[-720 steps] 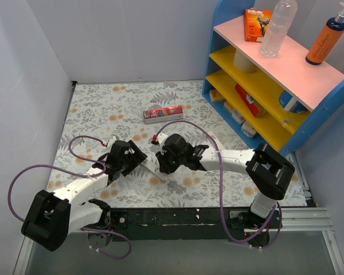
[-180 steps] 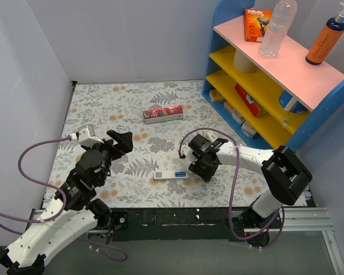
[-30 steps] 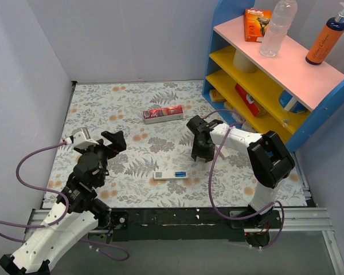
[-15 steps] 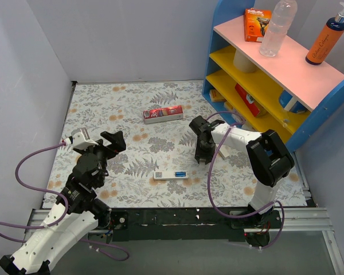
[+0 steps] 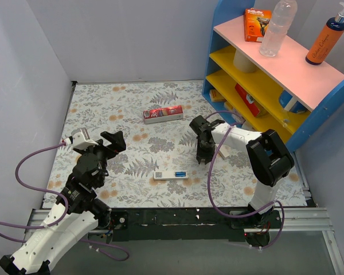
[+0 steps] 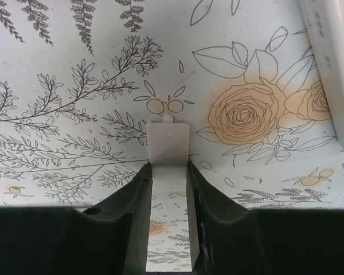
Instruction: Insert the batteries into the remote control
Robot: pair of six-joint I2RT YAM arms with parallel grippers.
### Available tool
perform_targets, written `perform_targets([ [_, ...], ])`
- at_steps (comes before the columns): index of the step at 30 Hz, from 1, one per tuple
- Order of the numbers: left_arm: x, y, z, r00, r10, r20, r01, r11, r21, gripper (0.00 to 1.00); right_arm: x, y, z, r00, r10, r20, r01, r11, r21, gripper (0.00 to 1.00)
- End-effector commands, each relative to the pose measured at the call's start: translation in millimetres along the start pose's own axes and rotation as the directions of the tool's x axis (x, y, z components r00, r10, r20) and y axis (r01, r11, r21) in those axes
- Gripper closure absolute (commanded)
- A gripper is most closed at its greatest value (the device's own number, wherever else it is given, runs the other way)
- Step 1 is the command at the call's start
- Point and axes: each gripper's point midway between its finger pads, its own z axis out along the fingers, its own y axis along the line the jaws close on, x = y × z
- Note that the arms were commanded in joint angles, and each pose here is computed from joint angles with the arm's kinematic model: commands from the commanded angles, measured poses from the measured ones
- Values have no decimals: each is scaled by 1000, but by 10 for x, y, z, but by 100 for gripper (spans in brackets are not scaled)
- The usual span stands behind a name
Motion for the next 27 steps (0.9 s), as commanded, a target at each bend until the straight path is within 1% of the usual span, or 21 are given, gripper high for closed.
perform_targets([
  [1, 9, 28, -7, 1000, 2, 1, -2, 1000, -6, 2, 106, -134, 156, 990, -138, -34, 139, 990, 34, 96],
  [2, 13, 29, -8, 1000, 5, 0, -5, 1000, -6, 2, 68, -120, 123, 986, -168, -20, 168, 985, 32, 99],
  [3, 11, 31, -7, 1000, 3, 0, -3, 1000, -7, 2, 74, -137, 89, 974, -225, -20, 225, 974, 39, 99],
  [6, 13, 28, -8, 1000, 3, 0, -3, 1000, -6, 2, 2, -121, -38, 949, -315, 23, 313, 948, 61, 99],
  [7, 13, 27, -8, 1000, 2, 0, -2, 1000, -6, 2, -7, -122, -77, 929, -370, 29, 368, 928, 59, 99],
  [9, 7, 30, -5, 1000, 2, 1, -2, 1000, -8, 2, 12, -35, -137, 902, -429, 39, 429, 903, 25, 98],
  [10, 12, 30, -7, 1000, 2, 0, -2, 1000, -7, 2, -1, 9, -183, 875, -481, 56, 482, 876, 4, 97],
  [12, 14, 32, -8, 1000, 3, -1, -3, 1000, -8, 2, 58, 98, -242, 841, -537, 66, 540, 841, -40, 97],
  [13, 8, 29, -9, 1000, 2, 0, -2, 1000, -7, 2, 56, 133, -269, 813, -578, 75, 582, 812, -54, 97],
  [16, 22, 31, -1, 1000, 5, -3, -5, 1000, -9, 2, 141, 247, -350, 761, -643, 82, 648, 755, -101, 94],
  [17, 25, 33, -2, 1000, 5, -4, -5, 1000, -10, 2, 173, 269, -381, 725, -683, 86, 689, 718, -99, 94],
  [19, 30, 31, 0, 1000, 6, -6, -6, 1000, -9, 2, 162, 313, -452, 689, -717, 106, 724, 683, -91, 94],
  [20, 36, 34, 2, 1000, 8, -8, -8, 1000, -10, 2, 194, 338, -480, 654, -749, 112, 757, 647, -91, 94],
  [23, 34, 35, 6, 1000, 11, -8, -11, 1000, -12, 2, 247, 484, -601, 591, -792, 156, 807, 581, -107, 93],
  [24, 41, 35, 10, 1000, 11, -10, -11, 1000, -14, 2, 244, 515, -639, 539, -824, 173, 842, 530, -102, 93],
  [25, 41, 29, 12, 1000, 12, -10, -12, 1000, -12, 2, 268, 559, -662, 513, -839, 182, 858, 502, -108, 93],
  [27, 41, 29, 13, 1000, 11, -11, -11, 1000, -12, 2, 315, 665, -722, 434, -876, 210, 901, 423, -97, 92],
])
